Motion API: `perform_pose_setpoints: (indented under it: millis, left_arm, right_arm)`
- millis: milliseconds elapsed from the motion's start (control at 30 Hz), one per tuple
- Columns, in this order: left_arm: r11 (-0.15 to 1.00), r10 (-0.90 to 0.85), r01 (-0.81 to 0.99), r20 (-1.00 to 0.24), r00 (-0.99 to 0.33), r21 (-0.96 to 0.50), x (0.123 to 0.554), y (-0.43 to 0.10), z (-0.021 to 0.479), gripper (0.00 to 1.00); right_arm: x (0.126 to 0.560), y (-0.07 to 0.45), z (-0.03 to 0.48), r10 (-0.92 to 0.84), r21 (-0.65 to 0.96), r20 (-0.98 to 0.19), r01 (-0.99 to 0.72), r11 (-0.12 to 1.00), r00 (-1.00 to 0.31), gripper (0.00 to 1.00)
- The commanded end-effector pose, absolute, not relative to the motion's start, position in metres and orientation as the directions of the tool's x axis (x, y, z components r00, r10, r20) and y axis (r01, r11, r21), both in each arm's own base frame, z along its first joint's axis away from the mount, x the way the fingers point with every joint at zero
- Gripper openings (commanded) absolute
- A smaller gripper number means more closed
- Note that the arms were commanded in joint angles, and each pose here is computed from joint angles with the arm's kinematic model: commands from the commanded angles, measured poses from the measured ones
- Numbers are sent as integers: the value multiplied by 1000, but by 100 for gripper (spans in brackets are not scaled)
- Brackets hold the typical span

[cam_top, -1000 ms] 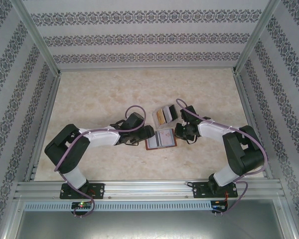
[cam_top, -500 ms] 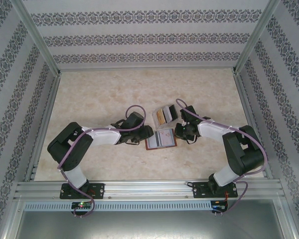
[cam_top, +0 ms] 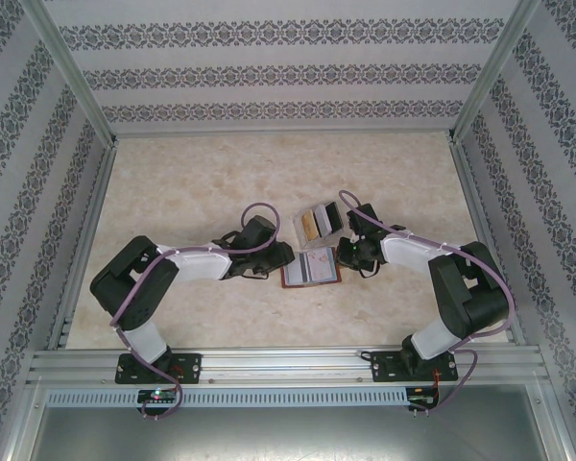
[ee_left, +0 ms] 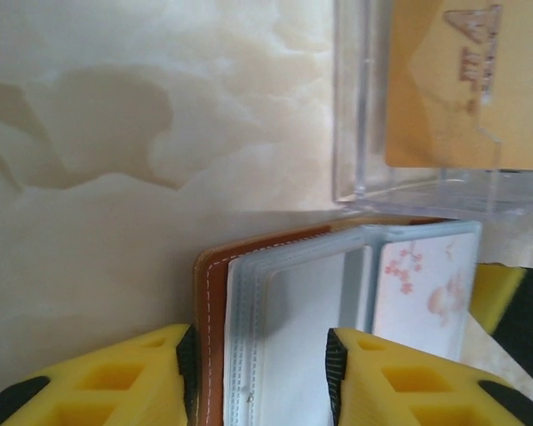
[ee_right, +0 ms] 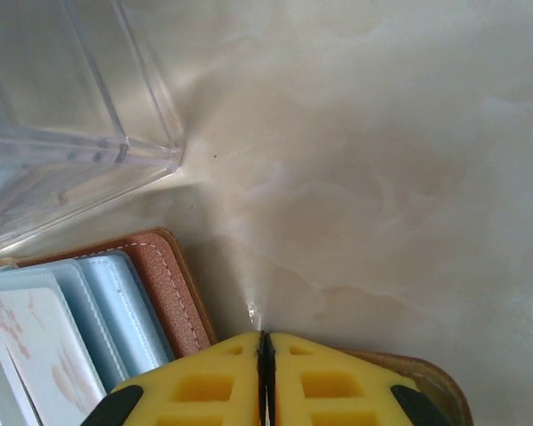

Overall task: Put the credit cards into the card holder
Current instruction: Close the card holder at the center of the table.

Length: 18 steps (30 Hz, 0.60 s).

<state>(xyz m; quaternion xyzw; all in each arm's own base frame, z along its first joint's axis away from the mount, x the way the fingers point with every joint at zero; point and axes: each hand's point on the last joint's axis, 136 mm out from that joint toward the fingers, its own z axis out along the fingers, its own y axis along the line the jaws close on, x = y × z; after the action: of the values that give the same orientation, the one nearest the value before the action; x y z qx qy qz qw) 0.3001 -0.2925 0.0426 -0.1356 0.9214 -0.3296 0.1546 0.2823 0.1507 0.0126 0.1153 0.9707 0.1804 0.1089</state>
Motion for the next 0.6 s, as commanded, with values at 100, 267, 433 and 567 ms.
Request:
perform_pose_setpoints:
  millis: [100,267,433,567]
  left_arm:
    - [620,-282,22,-248,-927,-785,309,-337,110,44]
    - [594,-232,55,-236,-943,-802,303,-361,112,45]
    - [582,-194,51,-199,-961,-812,296,-385,97,45]
    - [587,-191,27,-171,-967,-809,296,-393,82,46]
  right_arm:
    - [256,153,-9,217,329,-73,182,927,-973,12]
    - [256,165,-1,210,367,-74,170,915,-975,12]
    - [260,148,22,240,342,-137,182,922,-961,14]
    - [267,119,49,306,346,-207,223,911,-929,19]
